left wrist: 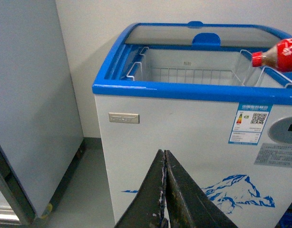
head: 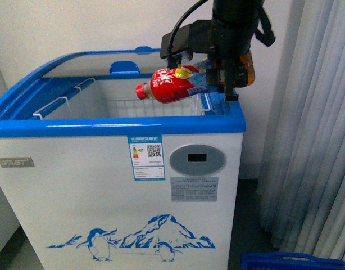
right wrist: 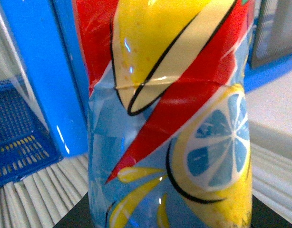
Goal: Put drink in fridge
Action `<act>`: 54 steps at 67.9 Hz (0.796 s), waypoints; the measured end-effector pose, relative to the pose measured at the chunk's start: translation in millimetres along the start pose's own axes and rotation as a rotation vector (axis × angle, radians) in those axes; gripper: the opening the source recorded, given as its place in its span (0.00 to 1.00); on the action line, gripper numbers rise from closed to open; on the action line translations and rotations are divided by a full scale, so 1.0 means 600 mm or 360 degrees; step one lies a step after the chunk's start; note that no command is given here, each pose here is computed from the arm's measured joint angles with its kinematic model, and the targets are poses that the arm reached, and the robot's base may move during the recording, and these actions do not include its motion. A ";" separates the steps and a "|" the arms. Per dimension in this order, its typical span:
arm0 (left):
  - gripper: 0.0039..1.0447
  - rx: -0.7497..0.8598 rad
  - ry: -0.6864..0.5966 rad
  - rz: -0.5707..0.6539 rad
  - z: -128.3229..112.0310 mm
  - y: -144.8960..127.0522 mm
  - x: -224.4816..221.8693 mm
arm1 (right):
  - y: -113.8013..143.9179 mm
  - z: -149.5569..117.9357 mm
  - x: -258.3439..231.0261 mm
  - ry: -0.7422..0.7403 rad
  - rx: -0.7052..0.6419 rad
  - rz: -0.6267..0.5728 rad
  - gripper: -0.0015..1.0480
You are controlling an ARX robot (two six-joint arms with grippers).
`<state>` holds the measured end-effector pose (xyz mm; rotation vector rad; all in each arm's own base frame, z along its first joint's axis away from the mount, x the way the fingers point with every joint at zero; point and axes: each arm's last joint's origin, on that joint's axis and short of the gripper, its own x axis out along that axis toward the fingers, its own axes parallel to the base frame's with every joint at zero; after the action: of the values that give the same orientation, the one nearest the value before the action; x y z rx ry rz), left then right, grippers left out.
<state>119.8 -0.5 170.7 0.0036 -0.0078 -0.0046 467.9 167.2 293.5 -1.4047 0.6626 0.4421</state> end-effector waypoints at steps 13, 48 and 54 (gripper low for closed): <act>0.02 -0.0001 -0.0014 -0.0001 0.002 0.000 -0.008 | 0.015 0.027 0.059 0.0033 -0.0002 -0.0069 0.39; 0.02 -0.0001 0.0027 -0.0001 -0.006 0.000 -0.034 | 0.000 0.004 -0.045 -0.0271 0.0569 -0.0132 0.92; 0.02 -0.0001 -0.0001 0.0001 -0.004 0.000 -0.037 | 0.019 -0.052 -0.139 -0.0316 0.0928 -0.0043 0.93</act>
<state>97.4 -0.4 168.1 0.0028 -0.0086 -0.0042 393.3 146.0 338.6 -0.8055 0.5507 0.3254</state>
